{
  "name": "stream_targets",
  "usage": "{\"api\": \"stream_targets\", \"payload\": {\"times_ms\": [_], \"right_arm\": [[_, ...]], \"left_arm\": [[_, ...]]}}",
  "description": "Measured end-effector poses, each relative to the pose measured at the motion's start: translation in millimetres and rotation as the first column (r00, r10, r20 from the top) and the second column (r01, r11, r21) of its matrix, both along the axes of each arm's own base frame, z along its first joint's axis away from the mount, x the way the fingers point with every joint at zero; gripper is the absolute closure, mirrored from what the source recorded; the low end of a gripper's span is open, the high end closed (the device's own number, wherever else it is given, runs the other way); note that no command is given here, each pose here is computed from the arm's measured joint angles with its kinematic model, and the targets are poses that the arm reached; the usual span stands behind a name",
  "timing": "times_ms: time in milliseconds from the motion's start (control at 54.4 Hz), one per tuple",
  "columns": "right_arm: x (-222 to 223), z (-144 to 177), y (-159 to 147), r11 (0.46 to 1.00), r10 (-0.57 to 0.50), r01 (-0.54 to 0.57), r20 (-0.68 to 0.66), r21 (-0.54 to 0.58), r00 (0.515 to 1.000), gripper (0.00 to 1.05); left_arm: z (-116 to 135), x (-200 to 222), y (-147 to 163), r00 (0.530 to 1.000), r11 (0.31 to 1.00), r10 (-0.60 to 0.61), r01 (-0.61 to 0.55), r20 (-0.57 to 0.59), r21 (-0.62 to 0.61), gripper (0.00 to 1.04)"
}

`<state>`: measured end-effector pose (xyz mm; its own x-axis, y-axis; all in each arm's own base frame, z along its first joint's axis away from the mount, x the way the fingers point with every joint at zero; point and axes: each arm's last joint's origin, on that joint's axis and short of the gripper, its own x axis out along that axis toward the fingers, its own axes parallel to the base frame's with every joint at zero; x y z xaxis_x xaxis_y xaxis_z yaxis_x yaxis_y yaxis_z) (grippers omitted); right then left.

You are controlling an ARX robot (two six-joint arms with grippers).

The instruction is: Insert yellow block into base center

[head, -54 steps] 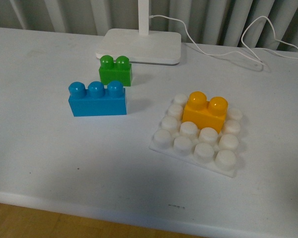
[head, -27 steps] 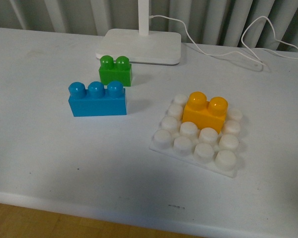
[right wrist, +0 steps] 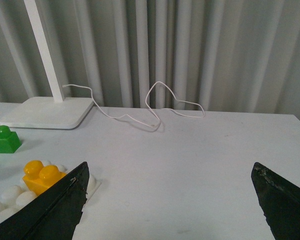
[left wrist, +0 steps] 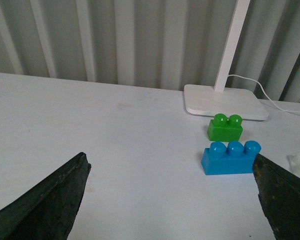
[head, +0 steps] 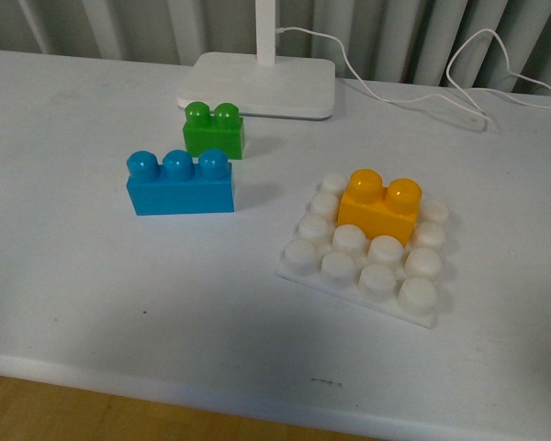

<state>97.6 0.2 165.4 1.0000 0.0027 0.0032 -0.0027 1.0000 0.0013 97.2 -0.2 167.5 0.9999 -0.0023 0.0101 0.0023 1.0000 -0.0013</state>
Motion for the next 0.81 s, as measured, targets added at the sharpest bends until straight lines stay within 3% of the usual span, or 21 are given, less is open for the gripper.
{"api": "stream_targets", "payload": {"times_ms": [809], "right_arm": [[0.0,0.0,0.0,1.000,0.000,0.000,0.000,0.000,1.000,0.09]], "left_arm": [[0.0,0.0,0.0,1.000,1.000,0.000,0.000,0.000,0.000,0.06]]}}
